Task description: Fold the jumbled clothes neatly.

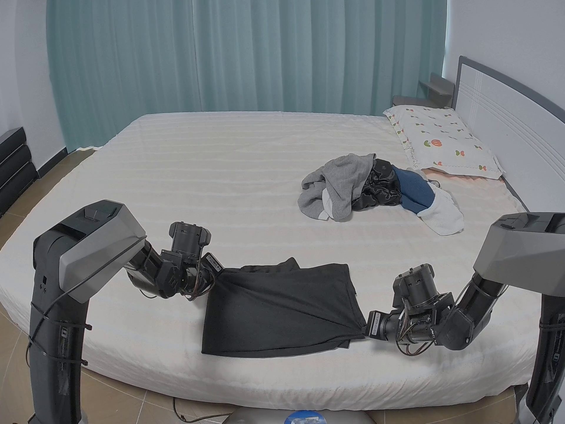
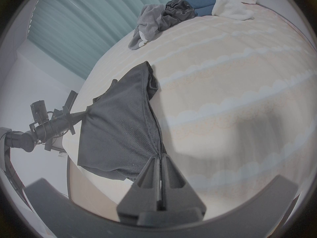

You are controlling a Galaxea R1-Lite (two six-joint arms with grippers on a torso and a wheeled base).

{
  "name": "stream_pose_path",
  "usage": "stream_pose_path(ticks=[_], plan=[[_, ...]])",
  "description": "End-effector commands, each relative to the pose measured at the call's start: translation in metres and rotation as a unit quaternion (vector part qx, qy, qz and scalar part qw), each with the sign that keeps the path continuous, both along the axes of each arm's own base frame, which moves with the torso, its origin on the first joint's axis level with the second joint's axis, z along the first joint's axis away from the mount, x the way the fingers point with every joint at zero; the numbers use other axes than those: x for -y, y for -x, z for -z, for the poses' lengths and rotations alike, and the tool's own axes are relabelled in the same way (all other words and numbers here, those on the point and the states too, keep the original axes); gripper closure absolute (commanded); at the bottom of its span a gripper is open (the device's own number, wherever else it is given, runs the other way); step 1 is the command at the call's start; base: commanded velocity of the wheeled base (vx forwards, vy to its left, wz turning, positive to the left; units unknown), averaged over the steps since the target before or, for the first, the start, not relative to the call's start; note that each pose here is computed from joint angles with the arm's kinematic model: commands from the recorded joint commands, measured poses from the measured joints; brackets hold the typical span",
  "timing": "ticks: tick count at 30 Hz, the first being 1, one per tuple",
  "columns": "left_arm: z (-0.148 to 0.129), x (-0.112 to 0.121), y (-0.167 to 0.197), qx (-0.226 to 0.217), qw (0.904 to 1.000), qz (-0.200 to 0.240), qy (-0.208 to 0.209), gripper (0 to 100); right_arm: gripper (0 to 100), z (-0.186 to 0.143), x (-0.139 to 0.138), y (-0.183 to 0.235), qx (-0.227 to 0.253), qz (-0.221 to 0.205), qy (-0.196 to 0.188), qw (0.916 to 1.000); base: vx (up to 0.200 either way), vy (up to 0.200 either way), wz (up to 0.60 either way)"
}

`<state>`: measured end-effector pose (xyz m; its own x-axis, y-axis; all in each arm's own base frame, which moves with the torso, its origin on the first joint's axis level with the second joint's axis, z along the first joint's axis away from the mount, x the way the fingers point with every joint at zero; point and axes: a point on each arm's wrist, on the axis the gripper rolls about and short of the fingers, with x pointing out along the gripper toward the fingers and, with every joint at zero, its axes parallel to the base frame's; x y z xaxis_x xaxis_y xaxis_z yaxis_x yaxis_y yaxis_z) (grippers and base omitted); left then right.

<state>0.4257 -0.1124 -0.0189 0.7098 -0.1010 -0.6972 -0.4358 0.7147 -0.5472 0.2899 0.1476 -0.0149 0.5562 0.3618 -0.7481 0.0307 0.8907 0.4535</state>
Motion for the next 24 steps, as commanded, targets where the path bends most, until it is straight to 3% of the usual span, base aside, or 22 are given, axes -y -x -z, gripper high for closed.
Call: stream_pose_path(ticks=[1, 6, 7, 8, 9, 14, 18, 24], plan=[[0.000, 0.000, 0.000, 0.001, 1.0000, 0.000, 0.000, 100, 100, -0.004, 0.001, 0.004, 0.002, -0.003, 0.000, 1.0000, 0.000, 0.000, 0.00], [0.000, 0.000, 0.002, -0.002, 1.0000, 0.003, 0.001, 100, 100, -0.002, -0.001, 0.000, 0.005, -0.004, 0.000, 1.0000, 0.000, 0.000, 0.00], [0.000, 0.000, 0.002, -0.003, 1.0000, 0.003, 0.001, 100, 0, -0.002, -0.001, 0.000, 0.005, -0.004, 0.001, 1.0000, 0.000, 0.000, 0.00], [0.000, 0.000, 0.002, -0.003, 1.0000, 0.004, 0.001, 100, 0, -0.002, -0.001, -0.001, 0.006, -0.005, 0.001, 1.0000, 0.000, 0.000, 0.00], [-0.001, 0.000, 0.002, -0.003, 1.0000, 0.004, 0.003, 0, 0, -0.003, -0.001, -0.001, 0.009, -0.006, 0.000, 0.9999, 0.000, 0.000, 0.00], [-0.006, -0.003, 0.004, -0.003, 0.9999, 0.007, 0.014, 0, 0, -0.016, 0.001, -0.015, 0.038, 0.005, -0.017, 0.9991, 0.000, 0.000, 0.00], [-0.020, -0.015, 0.012, -0.008, 0.9987, 0.023, 0.046, 0, 0, -0.026, 0.001, -0.040, 0.066, 0.022, -0.036, 0.9969, 0.000, 0.000, 0.00], [-0.029, -0.031, 0.021, -0.018, 0.9961, 0.008, 0.086, 0, 0, -0.019, -0.007, -0.077, 0.078, 0.031, -0.043, 0.9955, 0.000, 0.000, 0.00]])
